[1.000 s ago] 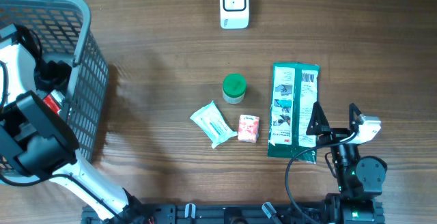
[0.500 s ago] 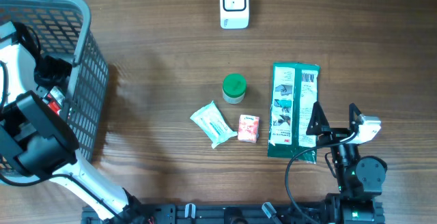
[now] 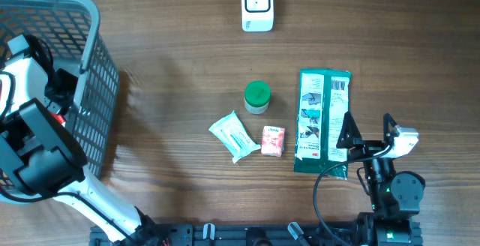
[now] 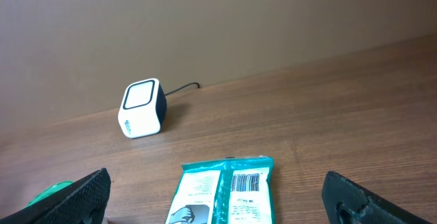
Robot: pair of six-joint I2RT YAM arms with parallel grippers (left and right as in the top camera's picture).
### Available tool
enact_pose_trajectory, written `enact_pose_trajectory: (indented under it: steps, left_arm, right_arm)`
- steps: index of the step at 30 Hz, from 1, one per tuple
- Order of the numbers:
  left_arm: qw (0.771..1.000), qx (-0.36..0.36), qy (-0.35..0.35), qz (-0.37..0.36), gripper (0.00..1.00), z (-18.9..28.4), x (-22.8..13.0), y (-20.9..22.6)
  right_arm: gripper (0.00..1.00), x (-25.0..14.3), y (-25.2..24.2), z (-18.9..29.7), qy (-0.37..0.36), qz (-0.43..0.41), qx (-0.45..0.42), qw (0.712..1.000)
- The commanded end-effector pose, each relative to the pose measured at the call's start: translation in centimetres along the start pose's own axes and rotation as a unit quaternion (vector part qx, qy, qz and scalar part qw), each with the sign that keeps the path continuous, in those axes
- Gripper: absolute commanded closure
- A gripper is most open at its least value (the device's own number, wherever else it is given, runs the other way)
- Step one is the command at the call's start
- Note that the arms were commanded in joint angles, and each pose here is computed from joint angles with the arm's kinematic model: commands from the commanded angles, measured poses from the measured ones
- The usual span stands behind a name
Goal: Scan the item barcode
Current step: 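Reach the left gripper into the basket toward the green medicine box, then lift the green medicine box and stand it left of the jar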
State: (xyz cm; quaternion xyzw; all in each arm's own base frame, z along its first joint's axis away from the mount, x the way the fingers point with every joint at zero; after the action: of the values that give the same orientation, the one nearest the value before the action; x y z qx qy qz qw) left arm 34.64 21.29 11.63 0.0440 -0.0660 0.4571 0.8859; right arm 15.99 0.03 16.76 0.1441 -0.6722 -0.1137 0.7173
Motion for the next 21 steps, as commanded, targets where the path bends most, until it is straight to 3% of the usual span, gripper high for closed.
enact_pose_trajectory:
  steps: [1,8,13,18,21]
  left_arm:
    - [1.0,0.001,0.003,-0.004,0.76,0.1,-0.5,0.1]
    - [1.0,-0.008,-0.017,-0.024,0.75,3.1,0.8,-0.2]
    - [0.995,-0.039,-0.092,-0.018,0.76,12.5,1.5,0.3]
    - [0.963,-0.193,-0.186,-0.029,0.73,24.7,-3.0,0.7]
    - [0.93,-0.264,-0.241,-0.085,0.72,30.9,-8.2,-0.3]
  right_arm:
    - [0.0,0.1,0.0,0.0,-0.005,-0.003,-0.001,1.0]
    - [0.0,0.1,0.0,0.0,-0.005,-0.003,-0.001,1.0]
    - [0.0,0.1,0.0,0.0,-0.005,-0.003,-0.001,1.0]
    - [0.0,0.1,0.0,0.0,-0.005,-0.003,-0.001,1.0]
    - [0.0,0.1,0.0,0.0,-0.005,-0.003,-0.001,1.0]
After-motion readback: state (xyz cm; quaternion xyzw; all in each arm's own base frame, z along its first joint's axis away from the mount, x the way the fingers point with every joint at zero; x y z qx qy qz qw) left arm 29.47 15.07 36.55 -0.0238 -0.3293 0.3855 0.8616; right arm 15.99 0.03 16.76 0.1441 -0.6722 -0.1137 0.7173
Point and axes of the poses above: each gripper's point midway between its finger pads, its own z axis back along the fingers, its own y axis along the line the jaws close on, x = y × z, the point moved 9 cm from there along z, back along the fingers, and after that the axes turned 6 degrees about -z, right-handed, at the moved point
